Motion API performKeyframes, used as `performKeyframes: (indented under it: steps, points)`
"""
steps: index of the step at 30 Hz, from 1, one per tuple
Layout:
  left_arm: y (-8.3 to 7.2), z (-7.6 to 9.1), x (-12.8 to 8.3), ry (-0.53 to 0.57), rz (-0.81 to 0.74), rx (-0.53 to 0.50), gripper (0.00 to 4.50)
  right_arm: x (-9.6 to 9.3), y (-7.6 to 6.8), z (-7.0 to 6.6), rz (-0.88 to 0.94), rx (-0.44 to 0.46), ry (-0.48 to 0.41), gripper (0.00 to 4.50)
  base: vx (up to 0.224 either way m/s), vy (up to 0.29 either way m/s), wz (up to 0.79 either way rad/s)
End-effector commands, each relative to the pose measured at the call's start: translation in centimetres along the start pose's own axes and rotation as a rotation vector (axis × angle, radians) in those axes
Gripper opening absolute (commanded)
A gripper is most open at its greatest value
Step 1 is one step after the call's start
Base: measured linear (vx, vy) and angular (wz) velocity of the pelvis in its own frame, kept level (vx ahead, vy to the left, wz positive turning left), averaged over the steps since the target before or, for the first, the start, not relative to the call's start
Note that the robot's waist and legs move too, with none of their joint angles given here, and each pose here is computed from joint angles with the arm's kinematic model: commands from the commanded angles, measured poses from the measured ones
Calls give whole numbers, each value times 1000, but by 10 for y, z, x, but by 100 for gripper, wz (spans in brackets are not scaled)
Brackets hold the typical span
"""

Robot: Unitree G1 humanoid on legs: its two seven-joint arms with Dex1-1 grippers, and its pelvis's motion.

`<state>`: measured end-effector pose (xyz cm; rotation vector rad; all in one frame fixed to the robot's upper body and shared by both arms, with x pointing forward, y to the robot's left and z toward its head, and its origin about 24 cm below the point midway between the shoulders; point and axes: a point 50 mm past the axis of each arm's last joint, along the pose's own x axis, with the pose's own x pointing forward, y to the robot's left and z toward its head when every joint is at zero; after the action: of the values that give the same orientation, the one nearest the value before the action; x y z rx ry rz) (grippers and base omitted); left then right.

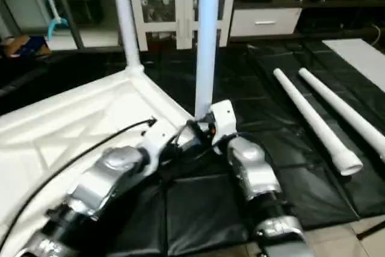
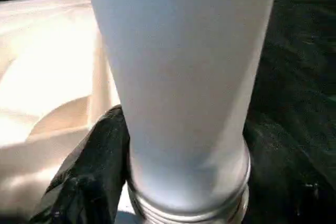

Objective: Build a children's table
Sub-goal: Rotate leg to tighten

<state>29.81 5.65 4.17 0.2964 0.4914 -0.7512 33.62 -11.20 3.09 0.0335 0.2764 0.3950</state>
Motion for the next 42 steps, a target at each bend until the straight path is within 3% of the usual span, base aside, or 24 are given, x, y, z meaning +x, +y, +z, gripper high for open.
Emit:
performKeyframes:
  steps: [1, 5, 8, 9, 10, 11, 14, 16, 19, 20, 22, 24, 27, 34, 42]
  points:
    - [8, -8, 1, 33, 75, -18, 0, 0, -1, -11, -47, 2, 56, 269, 0, 0, 0]
    - [9, -6, 1, 35, 81, -20, 0, 5, 18, -3, 65, 46, -2, 269, 0, 0, 0]
    - [11, -7, 0, 34, 82, -7, 0, 5, 22, 2, 124, 38, -41, 269, 0, 0, 0]
    - [11, -7, 0, 34, 82, -7, 0, 5, 22, 2, 124, 38, -41, 269, 0, 0, 0]
    - [12, -7, -1, 26, 75, 13, 0, 4, 23, 5, 154, 32, -55, 325, 0, 0, 0]
    - [11, -7, -3, 7, 50, 56, 0, 2, 23, 9, 195, 23, -75, 339, 0, 0, 0]
    - [8, -10, -7, -11, -1, 126, 0, -3, 23, 14, 262, 24, -97, 339, 0, 0, 0]
    - [2, -15, -15, -21, -89, 174, 0, -9, 18, 20, 338, 9, -118, 382, 0, 0, 0]
    - [-2, -21, -23, -27, -162, 207, 0, -17, 13, 24, 428, -15, -117, 383, 0, 0, 0]
    - [-6, -25, -29, -36, -223, 238, 0, -24, 9, 25, 492, -61, -92, 414, 0, 0, 0]
    - [-11, -35, -40, -26, -315, 261, 0, -40, -1, 23, 617, -159, -31, 422, 28, -6, 2]
    - [-12, -40, -47, -20, -353, 279, 0, -50, -10, 24, 667, -192, -2, 422, 68, -7, 9]
    - [-13, -42, -55, -37, -387, 283, 0, -63, -21, 26, 726, -209, 22, 422, 60, 9, 4]
    - [-19, -40, -65, -61, -475, 296, 0, -81, -33, 22, 825, -226, 99, 422, 0, 0, 0]
    - [-22, -38, -64, -70, -494, 303, 0, -81, -31, 9, 859, -234, 154, 422, 0, 0, 0]
